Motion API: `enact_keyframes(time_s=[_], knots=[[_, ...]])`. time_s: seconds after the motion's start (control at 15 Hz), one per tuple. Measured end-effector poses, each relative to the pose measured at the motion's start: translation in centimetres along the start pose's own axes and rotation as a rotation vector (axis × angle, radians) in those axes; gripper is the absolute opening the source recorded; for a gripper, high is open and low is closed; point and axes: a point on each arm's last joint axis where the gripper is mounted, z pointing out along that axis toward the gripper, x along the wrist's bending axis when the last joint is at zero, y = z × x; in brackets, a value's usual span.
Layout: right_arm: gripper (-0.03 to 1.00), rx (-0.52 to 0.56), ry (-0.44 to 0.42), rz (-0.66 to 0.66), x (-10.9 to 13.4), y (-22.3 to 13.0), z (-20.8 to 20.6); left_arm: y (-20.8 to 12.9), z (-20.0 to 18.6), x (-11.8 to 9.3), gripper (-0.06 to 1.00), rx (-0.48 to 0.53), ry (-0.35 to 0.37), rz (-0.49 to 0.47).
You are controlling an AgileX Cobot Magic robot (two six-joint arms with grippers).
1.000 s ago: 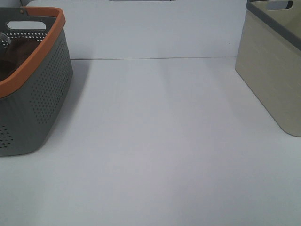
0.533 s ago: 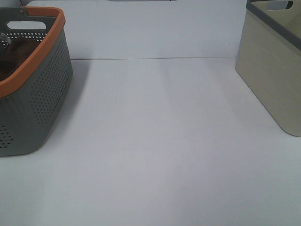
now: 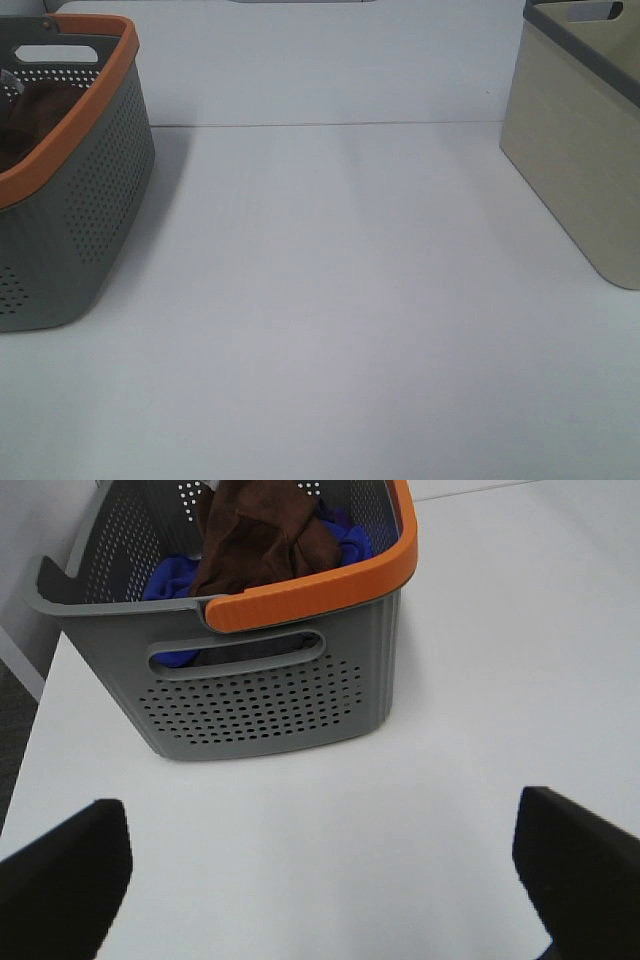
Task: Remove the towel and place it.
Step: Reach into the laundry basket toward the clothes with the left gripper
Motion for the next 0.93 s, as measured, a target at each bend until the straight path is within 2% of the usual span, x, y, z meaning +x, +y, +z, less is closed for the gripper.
enact_keyframes(time_s=[0.13, 0.2, 0.33, 0.4, 0.6, 0.73, 0.8, 0.87, 0.93], knots=[[0.74, 0.0, 0.0, 0.0, 0.0, 0.0, 0.0, 2.0, 0.2, 0.3, 0.99, 0.055, -0.009, 0.011], [0.74, 0.0, 0.0, 0.0, 0.0, 0.0, 0.0, 5.7, 1.5, 0.9, 0.99, 0.144, -0.024, 0.03], [0.74, 0.0, 0.0, 0.0, 0.0, 0.0, 0.0, 10.0, 3.7, 1.7, 0.99, 0.228, -0.043, 0.073], [0.74, 0.0, 0.0, 0.0, 0.0, 0.0, 0.0, 10.9, 4.4, 1.8, 0.99, 0.246, -0.048, 0.086], [0.74, 0.0, 0.0, 0.0, 0.0, 0.0, 0.0, 16.7, 10.3, 3.1, 0.99, 0.347, -0.088, 0.189], [0.74, 0.0, 0.0, 0.0, 0.0, 0.0, 0.0, 20.1, 14.3, 3.9, 0.99, 0.368, -0.113, 0.299], [0.74, 0.0, 0.0, 0.0, 0.0, 0.0, 0.0, 22.3, 18.8, 4.7, 0.98, 0.393, -0.144, 0.454], [0.74, 0.0, 0.0, 0.0, 0.0, 0.0, 0.0, 22.3, 18.8, 4.7, 0.98, 0.393, -0.144, 0.454], [0.74, 0.0, 0.0, 0.0, 0.0, 0.0, 0.0, 23.6, 21.6, 5.3, 0.98, 0.403, -0.15, 0.561]])
